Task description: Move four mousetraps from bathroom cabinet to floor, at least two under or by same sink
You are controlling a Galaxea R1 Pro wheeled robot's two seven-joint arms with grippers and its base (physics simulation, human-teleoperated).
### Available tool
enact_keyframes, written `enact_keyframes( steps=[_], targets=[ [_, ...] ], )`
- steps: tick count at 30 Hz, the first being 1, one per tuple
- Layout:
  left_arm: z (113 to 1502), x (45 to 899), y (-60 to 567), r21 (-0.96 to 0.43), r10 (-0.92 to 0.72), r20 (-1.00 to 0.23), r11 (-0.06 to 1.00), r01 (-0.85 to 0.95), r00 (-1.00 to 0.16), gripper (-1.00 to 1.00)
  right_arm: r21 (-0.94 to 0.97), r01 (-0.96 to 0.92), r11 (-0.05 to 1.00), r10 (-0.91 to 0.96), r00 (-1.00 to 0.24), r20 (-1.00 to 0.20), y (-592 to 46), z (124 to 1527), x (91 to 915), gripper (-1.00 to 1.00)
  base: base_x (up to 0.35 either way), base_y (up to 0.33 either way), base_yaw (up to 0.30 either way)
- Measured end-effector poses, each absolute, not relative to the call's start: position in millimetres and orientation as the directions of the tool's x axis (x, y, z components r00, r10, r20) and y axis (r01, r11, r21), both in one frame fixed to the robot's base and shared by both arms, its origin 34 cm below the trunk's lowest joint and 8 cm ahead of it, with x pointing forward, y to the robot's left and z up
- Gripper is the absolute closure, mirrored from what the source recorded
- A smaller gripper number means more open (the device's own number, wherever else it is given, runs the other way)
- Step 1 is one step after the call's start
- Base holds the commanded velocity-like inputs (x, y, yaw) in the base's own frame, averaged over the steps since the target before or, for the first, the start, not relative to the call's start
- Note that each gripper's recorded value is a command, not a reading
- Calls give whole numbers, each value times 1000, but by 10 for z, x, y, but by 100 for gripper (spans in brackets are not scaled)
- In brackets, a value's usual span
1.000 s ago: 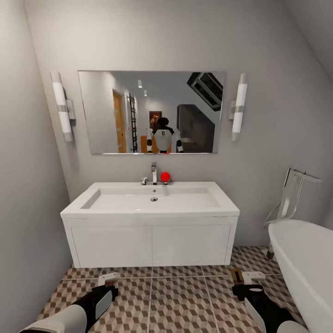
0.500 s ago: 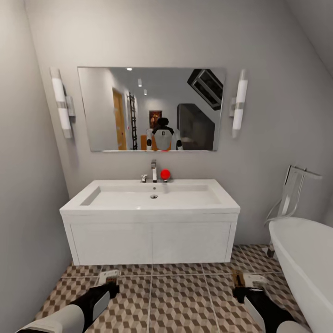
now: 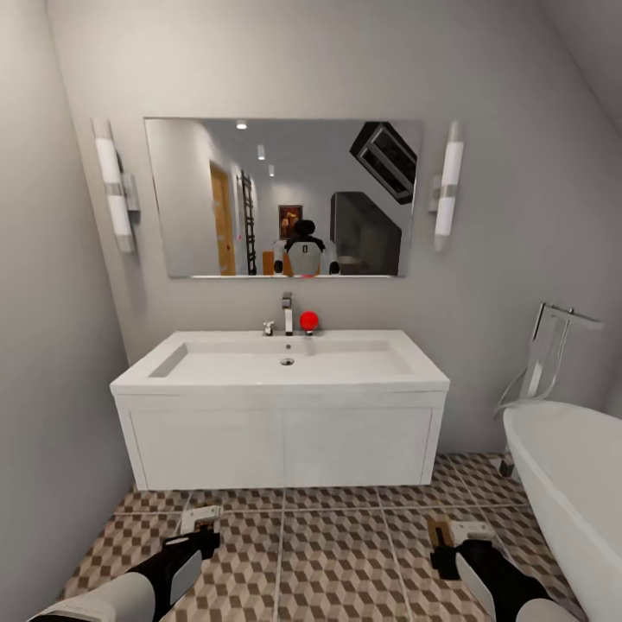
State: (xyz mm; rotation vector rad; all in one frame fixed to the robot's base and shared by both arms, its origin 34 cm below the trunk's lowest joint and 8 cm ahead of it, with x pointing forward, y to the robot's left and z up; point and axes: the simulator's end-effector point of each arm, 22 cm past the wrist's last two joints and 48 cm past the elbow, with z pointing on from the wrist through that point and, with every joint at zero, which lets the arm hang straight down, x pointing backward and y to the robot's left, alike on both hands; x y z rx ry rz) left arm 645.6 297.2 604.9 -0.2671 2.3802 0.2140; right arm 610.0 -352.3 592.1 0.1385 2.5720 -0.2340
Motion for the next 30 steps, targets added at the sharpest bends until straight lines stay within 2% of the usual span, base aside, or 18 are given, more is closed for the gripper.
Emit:
enact_keyframes(
  steps=[4,6,13,25,30],
  targets=[
    [5976,6448,2984,80,-131,-684,964,-253,-717,100,-126,132,983,48,-852,-521,-3507,5832,6074,100,0,0,0],
    [5964,6469,3002,78,-132,-696,963,-257,-706,100,-45,78,996,52,-904,-425,-3263,5780,5960,100,0,0,0],
    [5843,6465,3002,76,-133,-702,963,-259,-700,100,-23,67,997,52,-909,-414,-3204,5659,5941,100,0,0,0],
    [5614,6436,3026,79,-133,-703,962,-262,-699,100,-25,68,997,50,-892,-449,-3199,5465,5990,100,0,0,0],
    [5519,6422,3063,80,-134,-703,961,-266,-698,100,-25,78,997,48,-808,-587,-3226,5527,6265,100,0,0,0]
  ],
)
